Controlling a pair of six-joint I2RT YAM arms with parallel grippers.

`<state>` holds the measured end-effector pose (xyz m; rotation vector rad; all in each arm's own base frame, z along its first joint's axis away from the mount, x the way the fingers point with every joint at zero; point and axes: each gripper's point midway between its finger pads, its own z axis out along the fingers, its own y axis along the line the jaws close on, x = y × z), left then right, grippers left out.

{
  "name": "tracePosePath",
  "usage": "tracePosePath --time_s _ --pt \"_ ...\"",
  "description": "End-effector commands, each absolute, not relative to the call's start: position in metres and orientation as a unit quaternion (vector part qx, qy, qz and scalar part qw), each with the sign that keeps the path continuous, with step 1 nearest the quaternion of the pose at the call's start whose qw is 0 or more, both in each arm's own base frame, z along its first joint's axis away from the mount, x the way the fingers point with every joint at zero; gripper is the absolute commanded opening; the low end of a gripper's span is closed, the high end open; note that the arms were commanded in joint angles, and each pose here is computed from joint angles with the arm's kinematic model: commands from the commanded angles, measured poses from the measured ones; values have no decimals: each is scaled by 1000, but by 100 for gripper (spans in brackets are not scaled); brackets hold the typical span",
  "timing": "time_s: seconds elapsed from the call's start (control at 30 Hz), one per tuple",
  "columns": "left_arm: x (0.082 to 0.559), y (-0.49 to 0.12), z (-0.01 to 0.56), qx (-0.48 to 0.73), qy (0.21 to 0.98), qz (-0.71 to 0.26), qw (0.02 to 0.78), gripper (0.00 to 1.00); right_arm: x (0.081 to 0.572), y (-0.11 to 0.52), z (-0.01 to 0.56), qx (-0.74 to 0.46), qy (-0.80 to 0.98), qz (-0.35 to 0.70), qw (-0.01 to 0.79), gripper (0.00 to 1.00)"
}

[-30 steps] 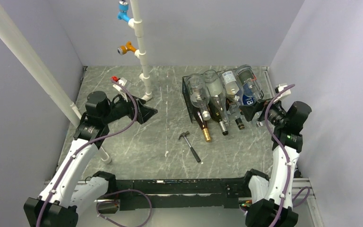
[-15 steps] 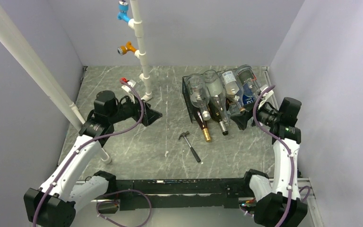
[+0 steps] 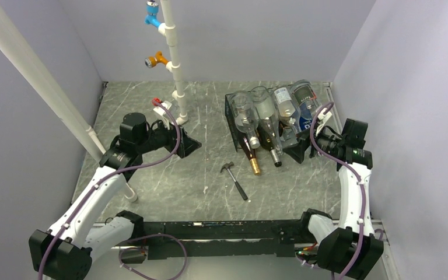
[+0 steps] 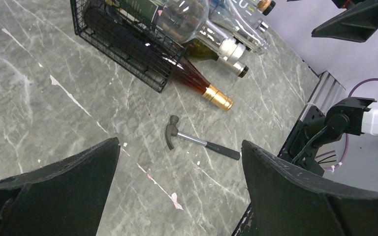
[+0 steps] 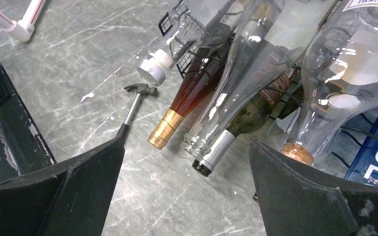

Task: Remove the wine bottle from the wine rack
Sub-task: Pick up the wine bottle from the wine rack.

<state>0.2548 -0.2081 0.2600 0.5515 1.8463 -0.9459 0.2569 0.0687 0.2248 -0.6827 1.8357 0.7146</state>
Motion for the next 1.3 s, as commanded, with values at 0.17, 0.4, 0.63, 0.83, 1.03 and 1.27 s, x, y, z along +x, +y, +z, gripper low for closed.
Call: tracePosePath --time_s 0.17,0.4,0.63,0.83,1.03,1.27 --pt "258 -212 275 236 745 -391 486 99 258 77 239 -322 740 298 509 100" --pt "255 -215 274 238 747 -396 478 99 261 101 245 -368 763 264 461 100" --pt "255 -213 276 237 749 -390 481 99 271 129 267 -370 778 268 431 100" --pt "256 -214 274 233 752 -391 477 99 286 147 264 -329 809 276 402 100" --pt "257 -213 273 233 753 -389 477 99 293 161 246 -265 841 293 369 100" --pt "258 -213 272 232 755 -386 478 99 312 170 230 -153 878 290 350 100"
